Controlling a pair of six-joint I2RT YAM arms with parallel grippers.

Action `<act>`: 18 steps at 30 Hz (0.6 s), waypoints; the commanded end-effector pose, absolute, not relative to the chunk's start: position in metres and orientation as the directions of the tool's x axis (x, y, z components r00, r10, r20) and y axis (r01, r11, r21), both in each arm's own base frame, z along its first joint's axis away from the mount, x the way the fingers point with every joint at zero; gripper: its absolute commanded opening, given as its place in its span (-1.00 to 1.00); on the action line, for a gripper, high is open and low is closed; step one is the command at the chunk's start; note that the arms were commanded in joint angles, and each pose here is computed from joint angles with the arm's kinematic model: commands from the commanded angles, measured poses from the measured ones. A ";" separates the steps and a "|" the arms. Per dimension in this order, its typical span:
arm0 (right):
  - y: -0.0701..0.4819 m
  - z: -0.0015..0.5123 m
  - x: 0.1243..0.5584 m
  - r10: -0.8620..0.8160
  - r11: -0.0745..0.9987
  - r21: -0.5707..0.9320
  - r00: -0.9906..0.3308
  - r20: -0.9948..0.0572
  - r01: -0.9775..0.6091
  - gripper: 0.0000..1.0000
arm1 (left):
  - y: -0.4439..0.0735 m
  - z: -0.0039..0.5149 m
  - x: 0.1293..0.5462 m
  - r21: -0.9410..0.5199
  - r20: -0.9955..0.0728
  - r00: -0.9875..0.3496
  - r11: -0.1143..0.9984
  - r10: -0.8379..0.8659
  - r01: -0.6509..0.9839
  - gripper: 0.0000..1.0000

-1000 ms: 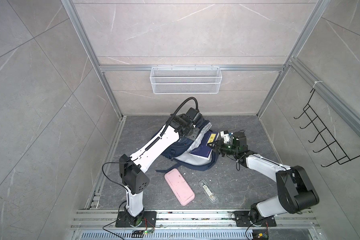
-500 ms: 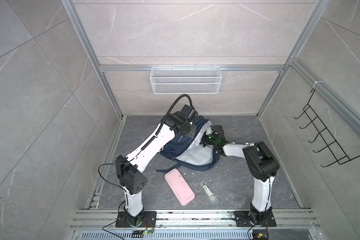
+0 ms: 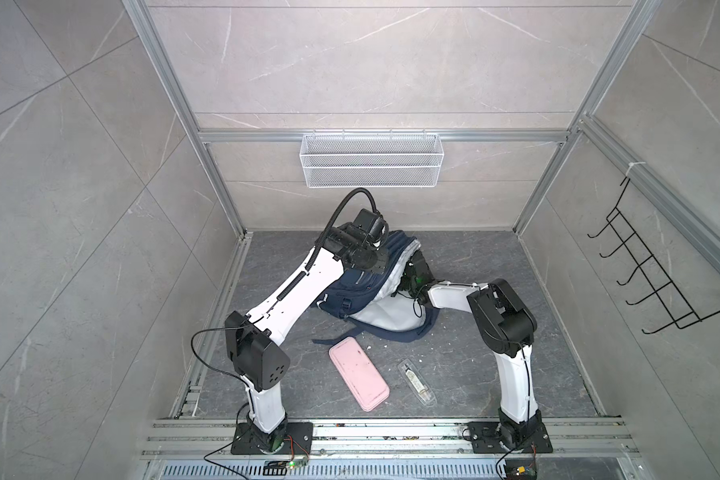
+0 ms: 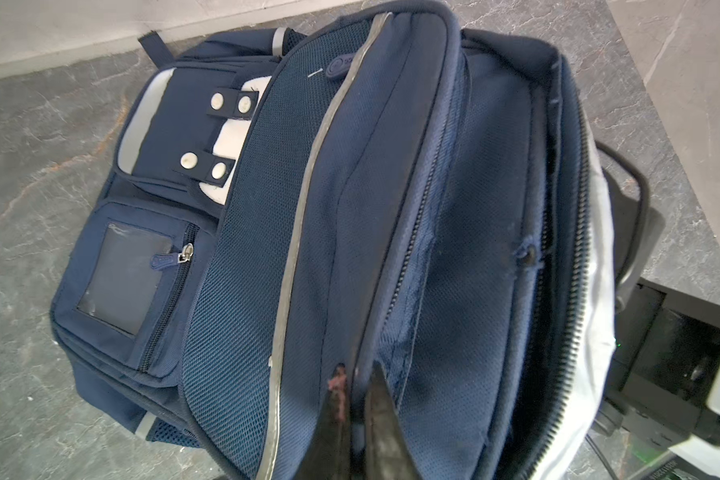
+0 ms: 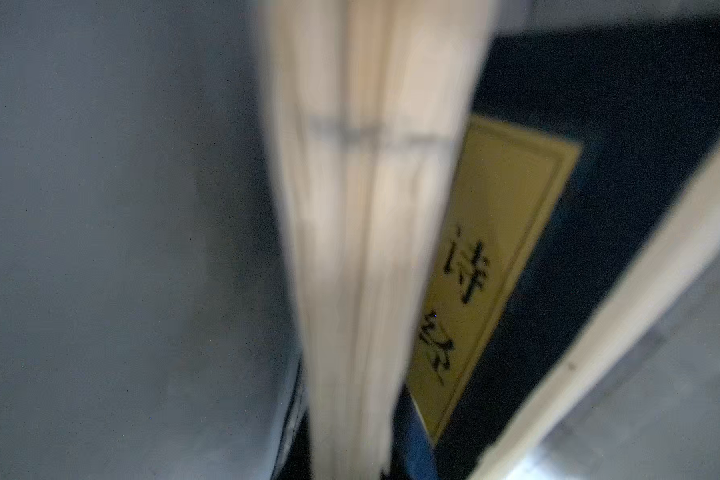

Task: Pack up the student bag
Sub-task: 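Pull the backpack opening wide with the left gripper while the right lowers the notebook in, then release the notebook and withdraw the right gripper toward the backpack's near side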

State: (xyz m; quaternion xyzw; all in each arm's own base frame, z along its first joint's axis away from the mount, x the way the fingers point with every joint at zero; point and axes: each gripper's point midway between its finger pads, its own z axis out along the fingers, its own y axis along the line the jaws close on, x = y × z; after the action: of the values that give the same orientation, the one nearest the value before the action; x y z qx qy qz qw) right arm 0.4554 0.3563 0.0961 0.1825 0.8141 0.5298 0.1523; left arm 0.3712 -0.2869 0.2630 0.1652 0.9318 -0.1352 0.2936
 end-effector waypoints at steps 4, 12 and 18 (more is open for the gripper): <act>0.353 0.111 0.452 0.433 0.457 0.885 -0.891 -0.134 0.089 0.21 | -0.289 0.316 0.379 -0.231 -0.712 -0.692 0.890 0.120 0.392 -1.00; 0.336 0.130 0.438 0.358 0.596 0.803 -0.905 -0.229 0.033 0.36 | -0.291 0.311 0.383 -0.246 -0.706 -0.699 0.887 0.113 0.391 -1.00; 0.310 0.129 0.415 0.301 0.711 0.703 -0.913 -0.274 0.024 0.40 | -0.295 0.302 0.389 -0.246 -0.696 -0.708 0.888 0.118 0.389 -1.00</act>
State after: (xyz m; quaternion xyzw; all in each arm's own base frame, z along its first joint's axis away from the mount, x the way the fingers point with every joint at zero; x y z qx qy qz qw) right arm 0.4258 0.3250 0.1135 0.1164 0.8899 0.4072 0.1694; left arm 0.3788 -0.2876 0.2632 0.1497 0.9300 -0.1520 0.2992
